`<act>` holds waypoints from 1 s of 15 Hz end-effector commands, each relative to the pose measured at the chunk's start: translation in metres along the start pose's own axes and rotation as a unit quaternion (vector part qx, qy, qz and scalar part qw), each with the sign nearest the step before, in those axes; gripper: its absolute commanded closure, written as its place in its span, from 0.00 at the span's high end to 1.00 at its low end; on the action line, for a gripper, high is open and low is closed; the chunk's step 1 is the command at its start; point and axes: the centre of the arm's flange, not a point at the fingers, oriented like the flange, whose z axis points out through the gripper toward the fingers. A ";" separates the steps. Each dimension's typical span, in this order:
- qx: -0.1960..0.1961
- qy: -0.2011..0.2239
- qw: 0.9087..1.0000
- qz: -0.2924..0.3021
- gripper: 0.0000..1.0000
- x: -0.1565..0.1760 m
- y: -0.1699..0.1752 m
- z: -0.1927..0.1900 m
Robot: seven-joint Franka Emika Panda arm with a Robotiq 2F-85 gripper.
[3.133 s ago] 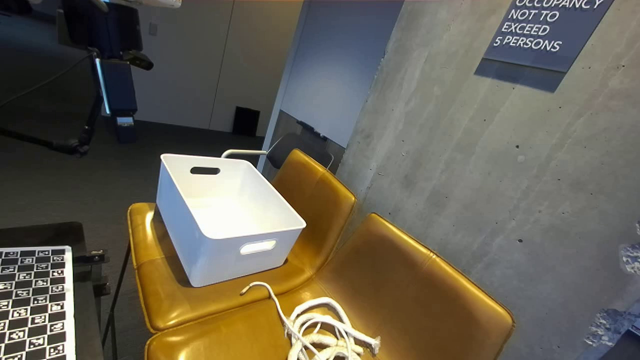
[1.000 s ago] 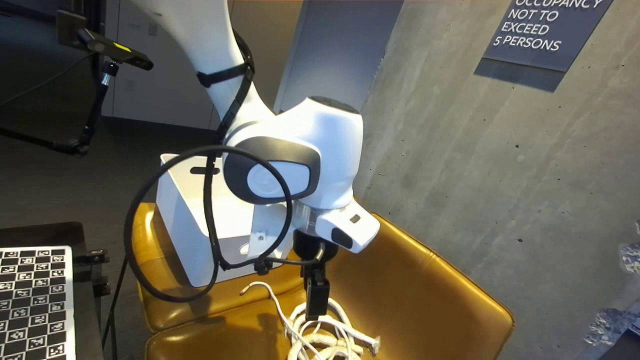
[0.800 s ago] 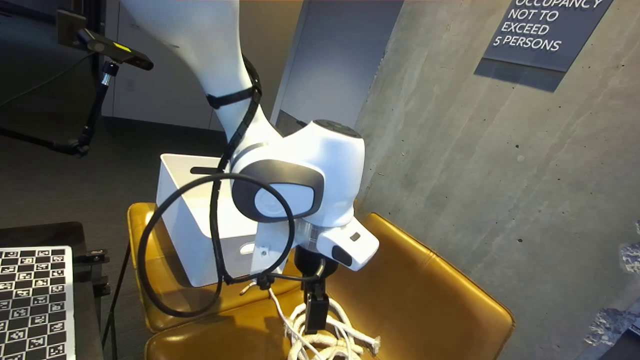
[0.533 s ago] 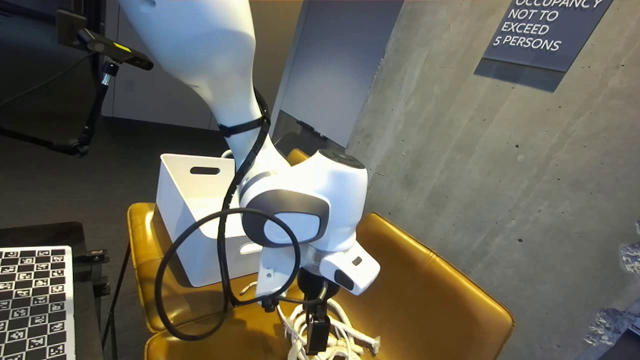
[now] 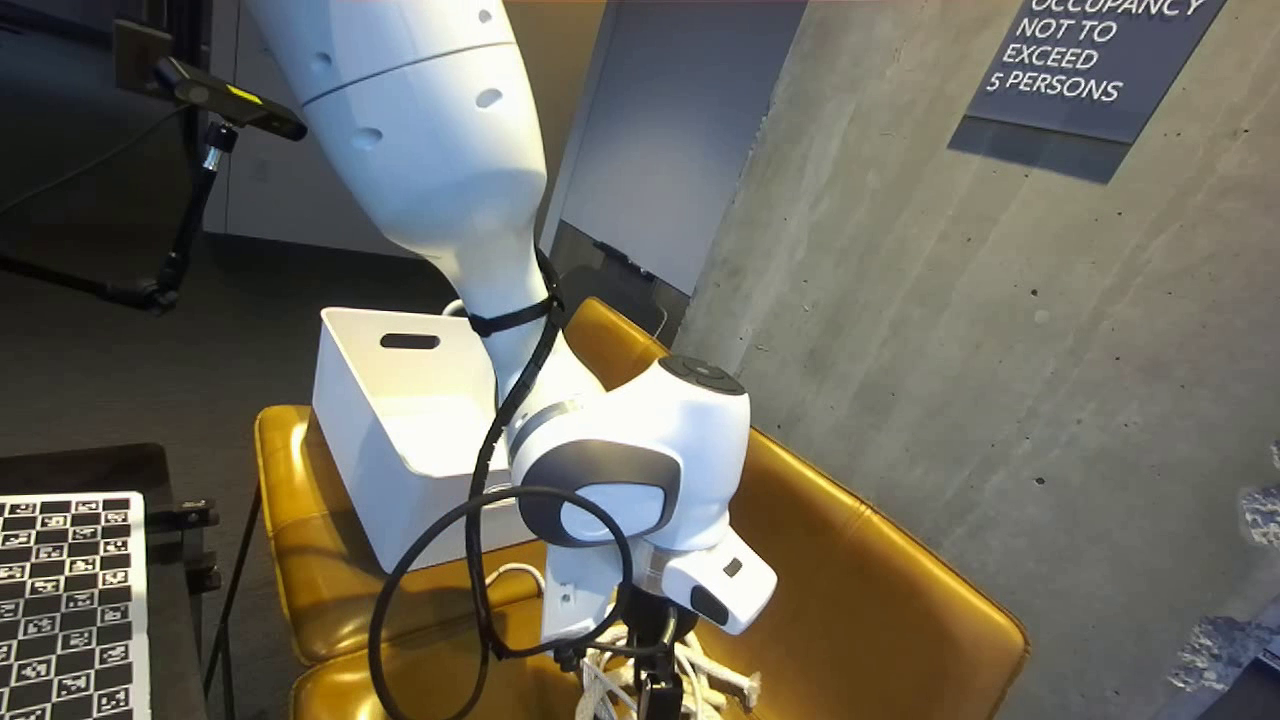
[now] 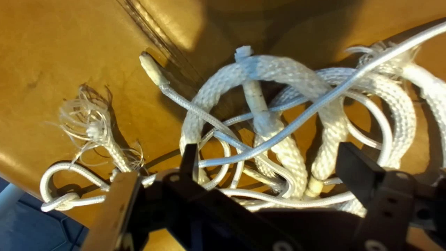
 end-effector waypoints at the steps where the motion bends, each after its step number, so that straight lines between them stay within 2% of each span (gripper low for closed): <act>1: -0.011 0.005 1.000 0.002 1.00 0.015 -0.001 0.014; 9: -0.023 0.002 1.000 0.002 1.00 0.024 0.000 0.033; 10: -0.024 0.001 1.000 0.001 0.92 0.023 0.000 0.035; 11: -0.025 0.000 1.000 0.000 0.72 0.022 -0.001 0.038; 15: -0.028 -0.007 1.000 -0.003 0.42 0.016 -0.004 0.046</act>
